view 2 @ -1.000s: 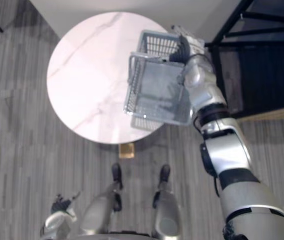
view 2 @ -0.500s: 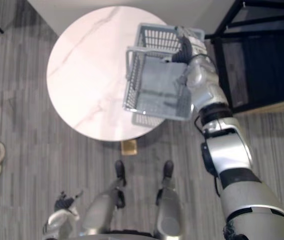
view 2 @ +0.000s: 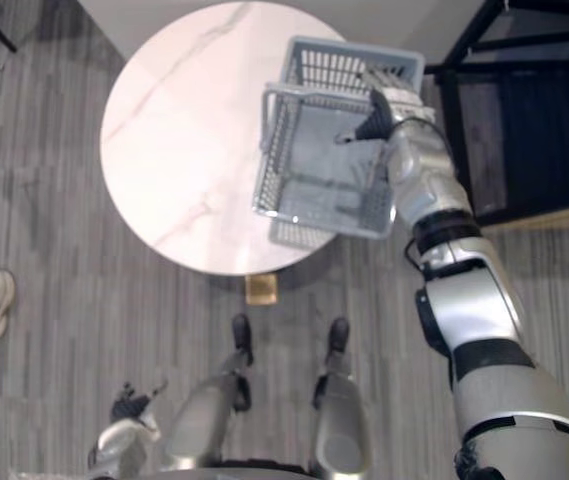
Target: Pick vegetable in the basket
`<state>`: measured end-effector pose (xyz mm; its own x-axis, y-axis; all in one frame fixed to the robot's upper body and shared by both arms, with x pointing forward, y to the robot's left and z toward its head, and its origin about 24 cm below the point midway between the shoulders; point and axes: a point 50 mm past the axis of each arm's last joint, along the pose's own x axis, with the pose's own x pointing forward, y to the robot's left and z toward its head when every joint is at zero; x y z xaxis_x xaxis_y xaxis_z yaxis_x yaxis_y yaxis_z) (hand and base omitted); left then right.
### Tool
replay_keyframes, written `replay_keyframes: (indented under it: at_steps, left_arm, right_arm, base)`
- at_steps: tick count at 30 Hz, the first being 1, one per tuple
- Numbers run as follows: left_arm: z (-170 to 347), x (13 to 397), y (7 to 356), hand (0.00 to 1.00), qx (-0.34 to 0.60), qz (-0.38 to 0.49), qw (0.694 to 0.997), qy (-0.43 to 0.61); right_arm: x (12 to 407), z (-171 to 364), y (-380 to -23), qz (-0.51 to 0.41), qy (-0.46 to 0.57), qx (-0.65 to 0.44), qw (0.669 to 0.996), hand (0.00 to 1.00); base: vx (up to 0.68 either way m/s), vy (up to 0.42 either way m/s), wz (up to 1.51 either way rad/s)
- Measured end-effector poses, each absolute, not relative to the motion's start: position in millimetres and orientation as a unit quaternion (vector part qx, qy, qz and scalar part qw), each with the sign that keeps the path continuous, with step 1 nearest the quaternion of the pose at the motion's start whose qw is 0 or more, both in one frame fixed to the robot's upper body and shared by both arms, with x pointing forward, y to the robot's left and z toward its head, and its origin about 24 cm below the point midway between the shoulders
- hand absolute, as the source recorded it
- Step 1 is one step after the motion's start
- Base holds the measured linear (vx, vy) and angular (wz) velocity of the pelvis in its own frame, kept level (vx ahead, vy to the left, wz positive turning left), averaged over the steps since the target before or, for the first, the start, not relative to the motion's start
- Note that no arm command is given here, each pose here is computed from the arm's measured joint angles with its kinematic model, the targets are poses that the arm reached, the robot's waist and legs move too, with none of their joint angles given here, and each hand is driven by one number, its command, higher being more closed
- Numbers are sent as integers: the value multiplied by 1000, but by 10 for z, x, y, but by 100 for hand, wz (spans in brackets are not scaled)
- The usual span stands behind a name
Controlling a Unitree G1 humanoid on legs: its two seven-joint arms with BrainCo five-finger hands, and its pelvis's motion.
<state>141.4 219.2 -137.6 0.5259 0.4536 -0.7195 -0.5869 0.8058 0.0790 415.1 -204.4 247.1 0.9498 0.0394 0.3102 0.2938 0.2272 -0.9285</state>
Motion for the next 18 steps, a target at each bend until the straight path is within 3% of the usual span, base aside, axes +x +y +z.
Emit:
replay_keyframes:
  at_steps: [12,13,18]
  left_arm:
    - [-1382,1426,2144,0,-82,285,873,387]
    - [-1380,1432,2136,0,-82,283,874,386]
    - [-1380,1433,2132,0,-81,281,875,386]
  right_arm:
    - [4166,2560,-2130,-82,-121,-655,741,0]
    - [4169,2568,-2118,-78,-120,-658,739,100]
    - [4181,2619,-2089,-78,-122,-675,723,100]
  base:
    - [2,7,10]
    - [10,7,9]
    - [11,12,12]
